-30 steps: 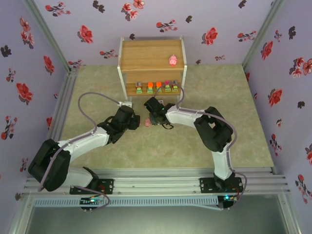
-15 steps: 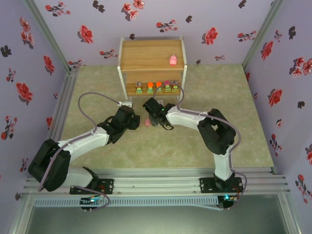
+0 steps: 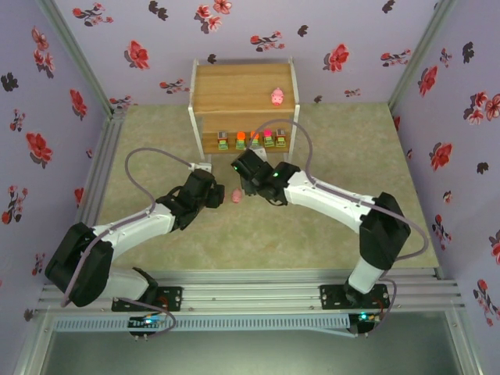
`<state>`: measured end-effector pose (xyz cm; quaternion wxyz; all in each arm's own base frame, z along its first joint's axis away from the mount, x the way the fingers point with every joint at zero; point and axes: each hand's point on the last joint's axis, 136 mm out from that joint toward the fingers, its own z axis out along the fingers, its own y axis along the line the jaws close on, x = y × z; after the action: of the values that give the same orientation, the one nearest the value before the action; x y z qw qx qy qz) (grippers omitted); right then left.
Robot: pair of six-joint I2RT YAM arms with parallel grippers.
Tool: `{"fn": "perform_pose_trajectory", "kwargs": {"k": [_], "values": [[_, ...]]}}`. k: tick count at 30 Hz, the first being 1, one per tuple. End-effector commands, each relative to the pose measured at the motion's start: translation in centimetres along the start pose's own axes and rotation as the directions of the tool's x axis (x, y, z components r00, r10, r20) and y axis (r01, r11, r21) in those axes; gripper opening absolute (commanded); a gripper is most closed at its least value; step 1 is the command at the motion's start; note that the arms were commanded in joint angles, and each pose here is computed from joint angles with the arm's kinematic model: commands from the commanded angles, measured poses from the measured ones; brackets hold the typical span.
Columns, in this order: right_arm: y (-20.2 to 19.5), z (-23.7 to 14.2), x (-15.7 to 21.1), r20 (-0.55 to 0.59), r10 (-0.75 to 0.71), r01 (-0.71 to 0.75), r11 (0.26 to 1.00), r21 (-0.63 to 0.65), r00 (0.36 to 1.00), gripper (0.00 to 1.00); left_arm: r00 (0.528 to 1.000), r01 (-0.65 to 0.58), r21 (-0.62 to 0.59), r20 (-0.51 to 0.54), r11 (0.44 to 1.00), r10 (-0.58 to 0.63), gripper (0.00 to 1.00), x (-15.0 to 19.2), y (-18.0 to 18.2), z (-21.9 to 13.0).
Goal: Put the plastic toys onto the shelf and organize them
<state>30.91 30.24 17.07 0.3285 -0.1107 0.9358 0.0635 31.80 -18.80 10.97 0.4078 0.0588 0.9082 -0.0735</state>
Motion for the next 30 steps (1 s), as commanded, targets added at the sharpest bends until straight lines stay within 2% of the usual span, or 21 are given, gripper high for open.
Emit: {"fn": "perform_pose_trajectory", "kwargs": {"k": [1,14,23,30], "values": [[-0.7,-3.8,-2.6,0.072,-0.024,0.023,1.000,0.020,0.997,0.04,1.000,0.025,0.015,0.016,1.000,-0.026,0.67,-0.9,-0.2,-0.4],[-1.0,-13.0,-9.7,0.272,-0.015,0.026,0.999,-0.036,0.962,0.04,1.000,0.022,0.035,0.021,0.999,-0.022,0.67,-1.0,-0.5,-0.5],[-0.9,-16.2,-14.3,0.373,-0.040,0.042,0.999,0.004,0.927,0.05,0.999,0.018,0.046,0.026,0.999,-0.020,0.67,-1.1,-0.8,-0.6],[-1.2,-17.3,-18.2,0.428,-0.043,0.025,0.999,0.046,0.903,0.06,0.999,0.017,0.050,0.027,0.999,-0.019,0.67,-1.2,-0.9,-0.7]]}}
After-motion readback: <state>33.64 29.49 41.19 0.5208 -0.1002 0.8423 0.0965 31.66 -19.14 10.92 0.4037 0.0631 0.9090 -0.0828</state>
